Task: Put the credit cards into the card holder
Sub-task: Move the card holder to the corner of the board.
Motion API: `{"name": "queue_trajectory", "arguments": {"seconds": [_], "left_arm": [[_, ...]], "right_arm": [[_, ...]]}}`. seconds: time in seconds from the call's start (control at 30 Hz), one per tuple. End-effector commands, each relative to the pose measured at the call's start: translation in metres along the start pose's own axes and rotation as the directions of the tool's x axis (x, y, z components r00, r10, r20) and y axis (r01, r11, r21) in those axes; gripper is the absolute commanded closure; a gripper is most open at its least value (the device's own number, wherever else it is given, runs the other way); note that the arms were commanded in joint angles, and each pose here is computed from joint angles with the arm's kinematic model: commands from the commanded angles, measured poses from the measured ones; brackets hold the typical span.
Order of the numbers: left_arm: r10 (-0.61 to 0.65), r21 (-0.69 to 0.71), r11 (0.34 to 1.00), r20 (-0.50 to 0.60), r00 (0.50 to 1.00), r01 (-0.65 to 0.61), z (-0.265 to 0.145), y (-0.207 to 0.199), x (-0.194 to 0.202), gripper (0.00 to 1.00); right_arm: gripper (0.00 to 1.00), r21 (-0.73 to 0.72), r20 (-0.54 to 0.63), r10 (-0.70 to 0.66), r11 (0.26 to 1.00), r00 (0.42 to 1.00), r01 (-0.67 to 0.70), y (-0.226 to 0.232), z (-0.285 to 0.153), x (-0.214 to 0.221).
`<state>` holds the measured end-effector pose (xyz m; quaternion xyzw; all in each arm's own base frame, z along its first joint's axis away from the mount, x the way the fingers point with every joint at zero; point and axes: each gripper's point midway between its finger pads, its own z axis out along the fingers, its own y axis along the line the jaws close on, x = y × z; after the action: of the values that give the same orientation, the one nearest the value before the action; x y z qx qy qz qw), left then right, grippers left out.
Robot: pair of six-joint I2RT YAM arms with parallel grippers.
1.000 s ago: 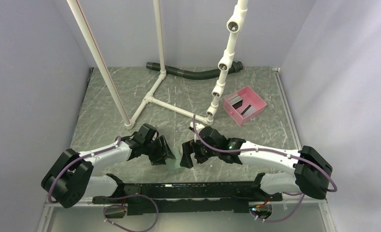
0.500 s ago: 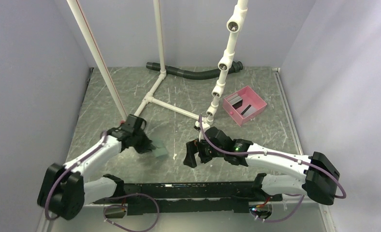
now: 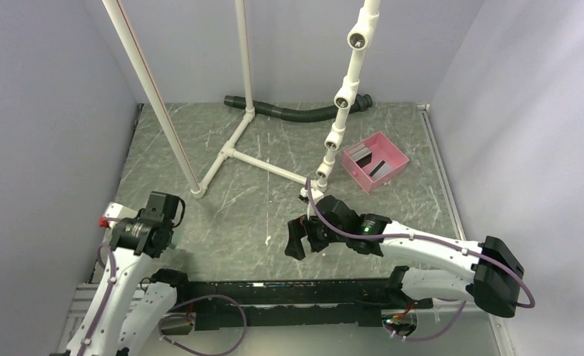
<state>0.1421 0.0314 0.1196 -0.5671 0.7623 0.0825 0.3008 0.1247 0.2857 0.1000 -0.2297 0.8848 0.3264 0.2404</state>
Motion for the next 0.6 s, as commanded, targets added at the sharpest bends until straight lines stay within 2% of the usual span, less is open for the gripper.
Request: {"name": "queue_trajectory", "arguments": {"seconds": [0.0,0.1,0.37,0.57], "left_arm": [[-0.116,0.059,0.993,0.3,0.947,0.103,-0.014,0.002,-0.065,1.0],[-0.143,0.128,0.986,0.31,0.94,0.108,-0.012,-0.011,-0.067,1.0],[-0.196,0.174,0.973,0.291,0.936,0.149,0.018,-0.028,-0.051,1.0],[-0.249,0.127,0.967,0.284,0.926,0.221,0.034,-0.015,-0.044,1.0]], "right_arm": [[0.0,-0.011,0.056,-0.033,0.999,0.998,0.033,0.005,-0.018,-0.013],[0.0,-0.013,0.081,-0.045,0.999,0.996,0.046,0.011,-0.03,-0.023],[0.0,-0.005,0.156,-0.078,0.997,0.985,0.079,0.02,-0.06,-0.045],[0.0,-0.008,0.162,-0.071,0.997,0.984,0.074,0.019,-0.066,-0.042]]}}
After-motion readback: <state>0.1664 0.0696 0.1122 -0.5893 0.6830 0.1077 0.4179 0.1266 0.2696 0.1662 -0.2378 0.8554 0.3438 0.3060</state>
